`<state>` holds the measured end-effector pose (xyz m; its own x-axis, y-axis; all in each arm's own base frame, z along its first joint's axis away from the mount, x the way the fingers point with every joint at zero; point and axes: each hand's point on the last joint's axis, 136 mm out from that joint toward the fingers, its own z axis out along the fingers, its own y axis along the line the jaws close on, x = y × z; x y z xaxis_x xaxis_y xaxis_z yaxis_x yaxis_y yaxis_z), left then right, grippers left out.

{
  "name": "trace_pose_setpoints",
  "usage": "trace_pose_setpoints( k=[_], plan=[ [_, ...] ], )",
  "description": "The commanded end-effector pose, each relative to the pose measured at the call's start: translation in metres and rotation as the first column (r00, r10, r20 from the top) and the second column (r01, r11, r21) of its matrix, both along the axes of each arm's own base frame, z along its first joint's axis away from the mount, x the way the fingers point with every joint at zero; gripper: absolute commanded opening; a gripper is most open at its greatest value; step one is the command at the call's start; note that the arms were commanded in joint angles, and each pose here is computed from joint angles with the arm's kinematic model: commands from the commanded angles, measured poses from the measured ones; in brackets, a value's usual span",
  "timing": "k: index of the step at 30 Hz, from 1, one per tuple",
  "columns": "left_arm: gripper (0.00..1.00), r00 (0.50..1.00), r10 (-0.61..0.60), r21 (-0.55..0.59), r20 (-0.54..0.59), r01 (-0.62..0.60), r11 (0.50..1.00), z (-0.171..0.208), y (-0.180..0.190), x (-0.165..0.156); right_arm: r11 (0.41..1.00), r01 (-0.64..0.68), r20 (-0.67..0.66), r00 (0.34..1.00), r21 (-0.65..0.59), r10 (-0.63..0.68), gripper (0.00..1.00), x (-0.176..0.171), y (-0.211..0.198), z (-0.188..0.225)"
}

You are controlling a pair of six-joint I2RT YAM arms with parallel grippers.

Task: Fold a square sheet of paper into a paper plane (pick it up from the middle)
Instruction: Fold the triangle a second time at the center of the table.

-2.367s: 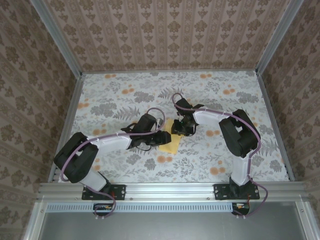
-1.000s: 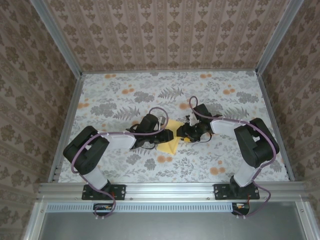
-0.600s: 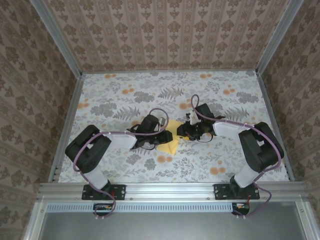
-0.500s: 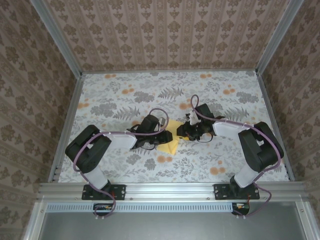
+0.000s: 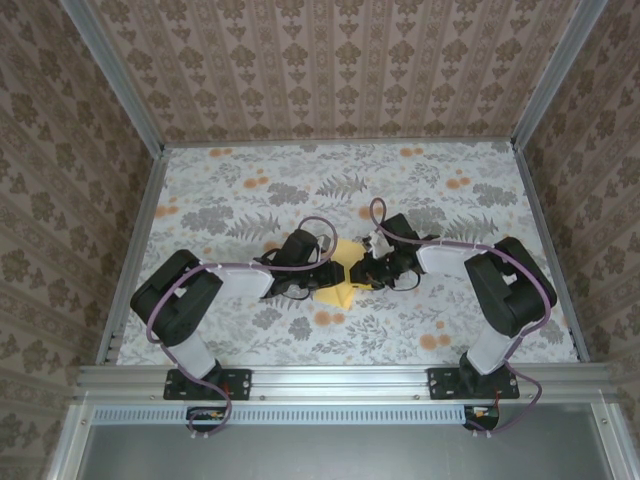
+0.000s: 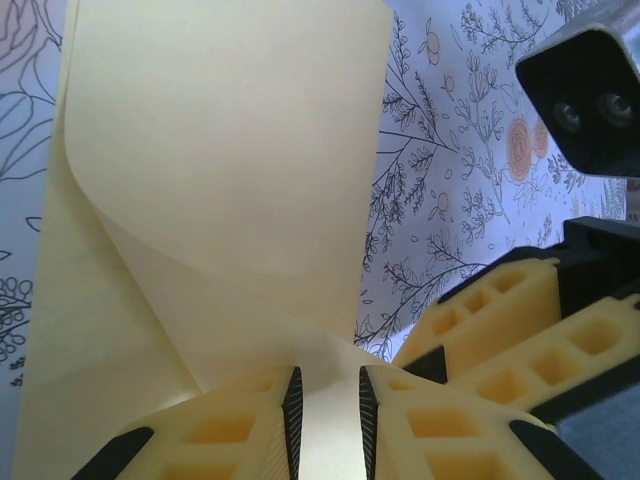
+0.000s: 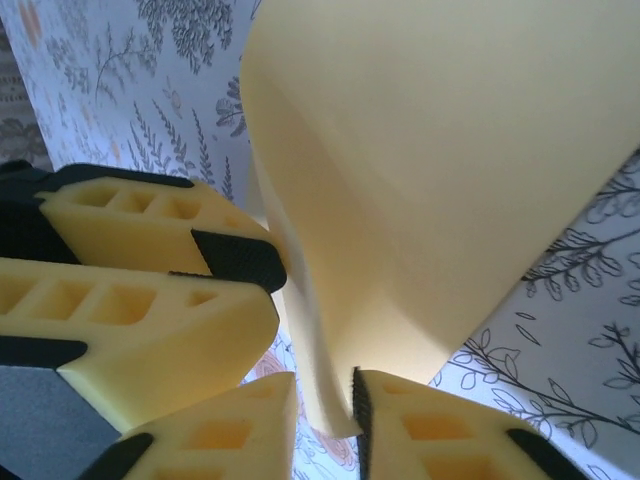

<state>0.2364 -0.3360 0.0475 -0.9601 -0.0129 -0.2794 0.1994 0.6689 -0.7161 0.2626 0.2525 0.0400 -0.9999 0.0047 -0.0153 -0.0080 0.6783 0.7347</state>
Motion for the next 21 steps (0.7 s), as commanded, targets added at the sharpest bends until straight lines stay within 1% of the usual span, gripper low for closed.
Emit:
trace_pose_setpoints(
  k=[1,4,11,21],
  plan=[
    [0.26,1.000,0.011,0.008,-0.004,-0.011,1.000,-0.001,0.002,0.000,0.999,-0.020,-0.029,0.999,-0.043,0.019,0.14,-0.008,-0.005,-0.009],
    [0.26,1.000,-0.002,-0.001,-0.004,0.002,1.000,0.002,0.000,-0.001,0.995,-0.025,-0.009,1.000,-0.100,0.024,0.07,-0.003,-0.011,-0.013],
    [0.23,0.999,-0.025,-0.006,-0.023,0.025,1.000,-0.002,-0.003,-0.004,0.984,-0.047,0.010,0.999,-0.170,0.049,0.06,0.002,-0.018,-0.023],
    [0.23,0.998,-0.065,-0.022,-0.025,0.065,0.998,0.002,-0.012,-0.007,0.981,-0.063,0.016,0.998,-0.182,0.067,0.07,0.008,-0.016,-0.025]
  ],
)
